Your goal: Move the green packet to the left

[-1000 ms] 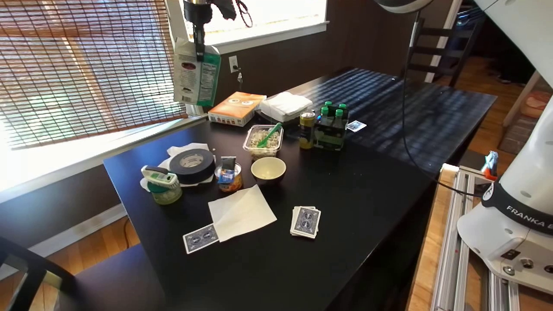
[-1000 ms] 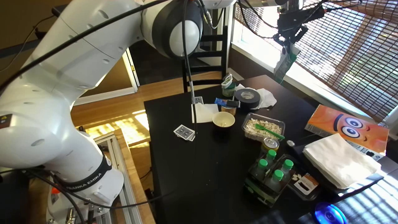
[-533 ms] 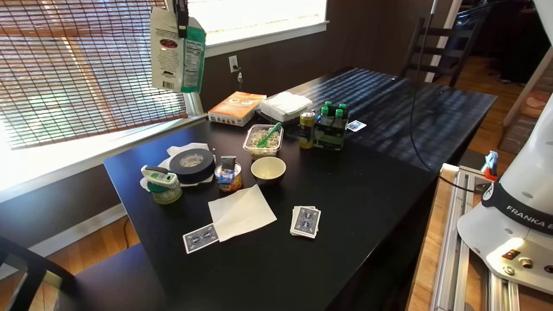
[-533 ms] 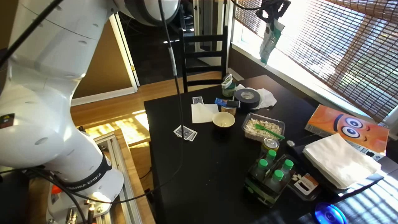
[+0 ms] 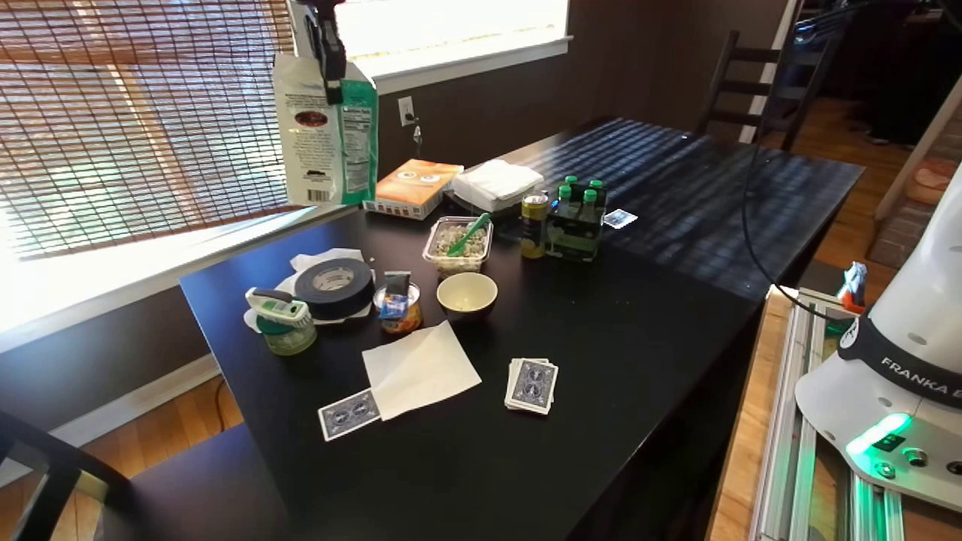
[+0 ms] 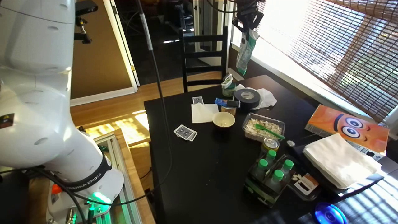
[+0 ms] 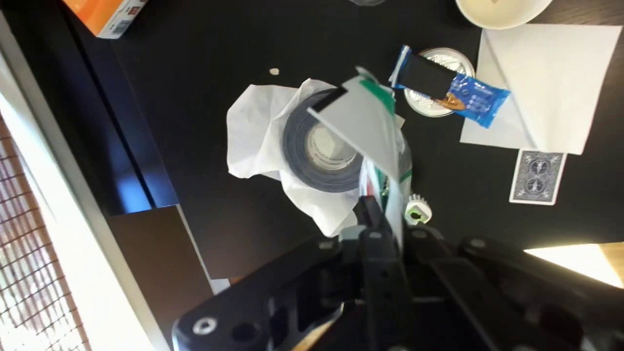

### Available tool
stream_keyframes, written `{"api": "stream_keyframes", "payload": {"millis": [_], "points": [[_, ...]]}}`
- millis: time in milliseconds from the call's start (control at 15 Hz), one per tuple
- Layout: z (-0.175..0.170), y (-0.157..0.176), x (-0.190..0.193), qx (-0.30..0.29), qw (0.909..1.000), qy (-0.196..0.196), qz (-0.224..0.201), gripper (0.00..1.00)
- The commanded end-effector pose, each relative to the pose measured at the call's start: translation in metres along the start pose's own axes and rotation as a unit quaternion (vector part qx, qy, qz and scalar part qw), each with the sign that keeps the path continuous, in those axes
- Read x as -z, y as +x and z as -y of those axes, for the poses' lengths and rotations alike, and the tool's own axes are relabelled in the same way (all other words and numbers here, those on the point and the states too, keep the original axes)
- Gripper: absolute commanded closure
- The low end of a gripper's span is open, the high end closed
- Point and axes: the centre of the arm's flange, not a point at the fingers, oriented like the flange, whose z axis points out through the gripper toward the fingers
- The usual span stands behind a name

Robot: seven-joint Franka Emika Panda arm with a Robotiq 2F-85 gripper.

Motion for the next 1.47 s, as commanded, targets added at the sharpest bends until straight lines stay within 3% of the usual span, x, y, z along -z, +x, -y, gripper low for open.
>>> {"api": "stream_keyframes", "payload": {"millis": [0,400,800,933,1067,1400], "points": [[0.076,-0.035,-0.008,-0.008,0.9996,-0.015,0.022,0.99],[0.152,-0.028,-0.021,-0.05,0.9963,-0.033,0.062,0.99],[0.272,-0.022,-0.025,-0.099,0.9901,-0.039,0.091,0.99],[0.314,-0.012,-0.027,-0.124,0.9887,-0.04,0.074,0.99],[0.333,0.006,-0.035,-0.149,0.9864,-0.048,0.049,0.99],[0.344,0.041,-0.054,-0.164,0.9853,-0.049,-0.002,0.99]]}}
